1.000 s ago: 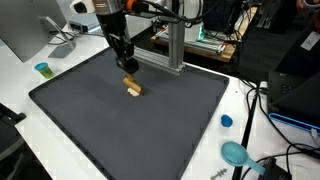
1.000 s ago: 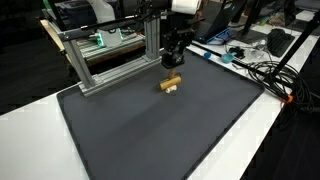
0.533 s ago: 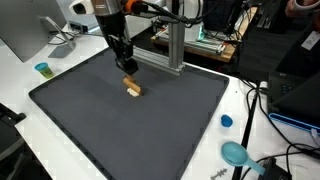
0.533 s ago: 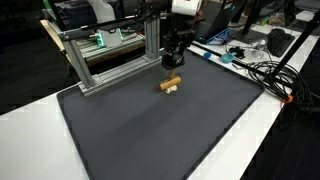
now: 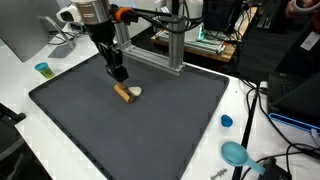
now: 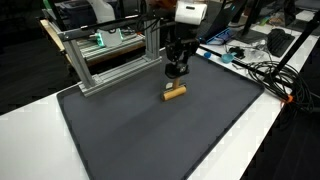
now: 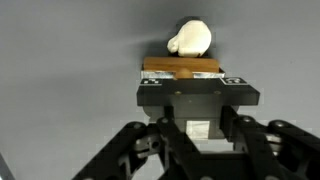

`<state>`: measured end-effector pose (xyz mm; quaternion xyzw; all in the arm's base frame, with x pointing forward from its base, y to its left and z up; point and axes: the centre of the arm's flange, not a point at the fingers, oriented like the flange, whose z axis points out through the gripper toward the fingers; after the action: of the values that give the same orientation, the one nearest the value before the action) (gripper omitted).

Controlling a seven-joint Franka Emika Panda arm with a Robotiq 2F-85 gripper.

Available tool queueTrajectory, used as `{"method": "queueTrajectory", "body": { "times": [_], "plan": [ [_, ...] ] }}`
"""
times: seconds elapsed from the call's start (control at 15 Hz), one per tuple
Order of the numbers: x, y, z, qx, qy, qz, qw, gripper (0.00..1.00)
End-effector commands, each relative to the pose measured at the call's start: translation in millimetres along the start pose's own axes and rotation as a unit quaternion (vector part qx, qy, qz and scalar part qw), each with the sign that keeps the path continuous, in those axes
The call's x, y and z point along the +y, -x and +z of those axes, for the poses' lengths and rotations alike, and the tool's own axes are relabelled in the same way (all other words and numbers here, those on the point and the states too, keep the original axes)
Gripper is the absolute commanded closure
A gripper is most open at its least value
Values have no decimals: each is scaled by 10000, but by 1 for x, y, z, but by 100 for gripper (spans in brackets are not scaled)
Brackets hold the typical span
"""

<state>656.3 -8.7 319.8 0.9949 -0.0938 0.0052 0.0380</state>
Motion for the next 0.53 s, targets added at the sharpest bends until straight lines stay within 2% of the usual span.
{"method": "queueTrajectory", "body": {
  "times": [0.0,0.07,0.2,0.47],
  "plan": [
    [3,-13,-9,207,78,116,9997,79],
    [9,-9,-28,376,117,191,9990,79],
    [12,3,-52,311,146,54,9994,79],
    [-9,19,-70,188,-29,-370,9991,79]
  ]
}}
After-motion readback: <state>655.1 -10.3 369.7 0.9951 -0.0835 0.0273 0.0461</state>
